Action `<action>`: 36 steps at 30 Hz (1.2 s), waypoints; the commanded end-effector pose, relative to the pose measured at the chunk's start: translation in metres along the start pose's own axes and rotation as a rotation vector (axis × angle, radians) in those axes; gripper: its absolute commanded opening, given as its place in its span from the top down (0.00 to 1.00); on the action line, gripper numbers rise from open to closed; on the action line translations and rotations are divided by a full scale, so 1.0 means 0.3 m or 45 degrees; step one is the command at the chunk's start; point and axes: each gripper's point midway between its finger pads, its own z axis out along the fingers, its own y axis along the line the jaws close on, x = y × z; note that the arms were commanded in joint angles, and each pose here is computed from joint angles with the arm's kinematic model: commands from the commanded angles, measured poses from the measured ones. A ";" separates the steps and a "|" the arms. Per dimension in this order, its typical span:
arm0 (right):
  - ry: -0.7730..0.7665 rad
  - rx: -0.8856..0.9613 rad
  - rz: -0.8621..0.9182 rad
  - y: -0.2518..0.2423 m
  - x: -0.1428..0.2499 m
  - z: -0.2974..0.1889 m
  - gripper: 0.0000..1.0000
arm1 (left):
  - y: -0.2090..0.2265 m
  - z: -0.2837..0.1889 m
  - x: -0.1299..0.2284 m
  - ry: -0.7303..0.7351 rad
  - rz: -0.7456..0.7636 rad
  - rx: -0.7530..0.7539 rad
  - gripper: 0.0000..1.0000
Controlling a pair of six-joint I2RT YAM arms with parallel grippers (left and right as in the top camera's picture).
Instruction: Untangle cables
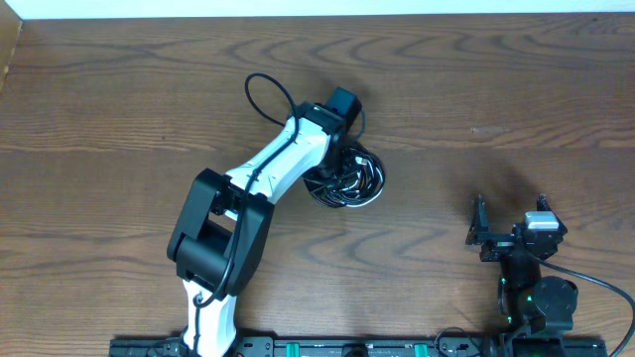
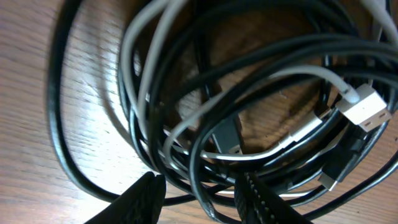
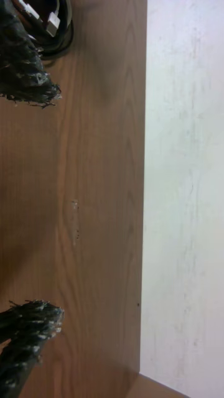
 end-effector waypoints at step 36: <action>0.001 -0.017 0.017 0.011 0.003 -0.001 0.01 | -0.171 -0.528 -0.022 -0.426 0.299 0.363 0.93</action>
